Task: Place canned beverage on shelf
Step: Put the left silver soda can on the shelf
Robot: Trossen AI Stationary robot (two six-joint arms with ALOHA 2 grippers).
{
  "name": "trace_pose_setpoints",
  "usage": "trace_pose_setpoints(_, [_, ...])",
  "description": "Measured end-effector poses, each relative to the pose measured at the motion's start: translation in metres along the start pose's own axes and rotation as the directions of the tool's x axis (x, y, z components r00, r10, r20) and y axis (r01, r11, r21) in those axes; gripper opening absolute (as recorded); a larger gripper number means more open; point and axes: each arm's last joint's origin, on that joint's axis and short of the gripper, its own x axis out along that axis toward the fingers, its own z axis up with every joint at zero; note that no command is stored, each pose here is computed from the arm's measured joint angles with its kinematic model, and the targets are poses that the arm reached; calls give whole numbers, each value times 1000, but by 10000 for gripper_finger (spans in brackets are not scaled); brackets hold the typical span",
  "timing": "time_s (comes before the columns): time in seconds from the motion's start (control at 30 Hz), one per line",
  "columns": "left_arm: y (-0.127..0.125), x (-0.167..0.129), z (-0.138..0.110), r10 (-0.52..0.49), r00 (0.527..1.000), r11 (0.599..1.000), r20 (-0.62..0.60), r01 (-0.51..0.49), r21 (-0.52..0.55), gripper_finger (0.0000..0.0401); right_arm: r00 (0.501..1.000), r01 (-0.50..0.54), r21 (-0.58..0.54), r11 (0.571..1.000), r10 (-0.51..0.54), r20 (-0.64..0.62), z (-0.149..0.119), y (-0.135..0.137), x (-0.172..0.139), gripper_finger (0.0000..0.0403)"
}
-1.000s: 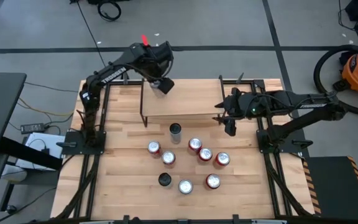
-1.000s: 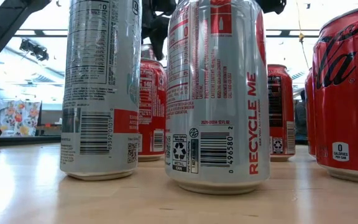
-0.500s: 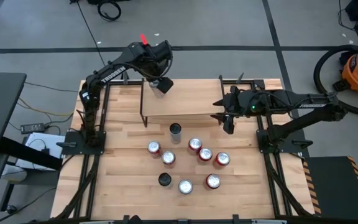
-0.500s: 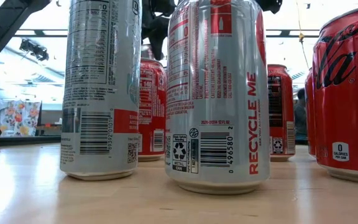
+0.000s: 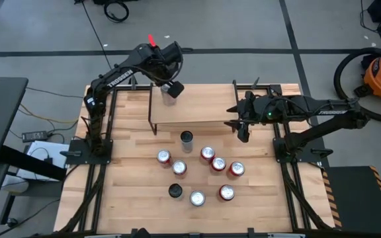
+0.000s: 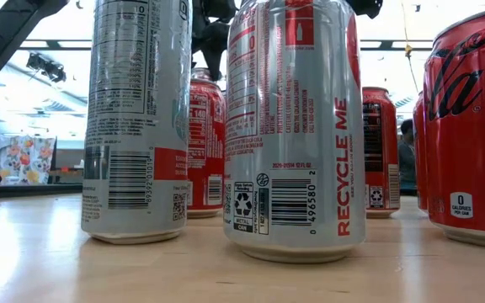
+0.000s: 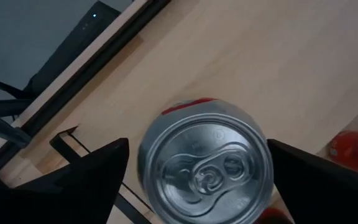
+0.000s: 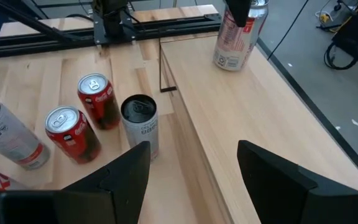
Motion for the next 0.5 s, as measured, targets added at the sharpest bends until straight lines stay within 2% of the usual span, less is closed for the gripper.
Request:
trace_pose_setpoints(0.17, [-3,-4,-2,75,997,996,28,-76,55,385,1000,-1,15,1000,1,0,0,0,0,251])
trace_pose_setpoints(0.5, [5,-6,-3,98,995,994,19,-99,46,384,1000,-5,24,1000,5,-1,0,0,0,251])
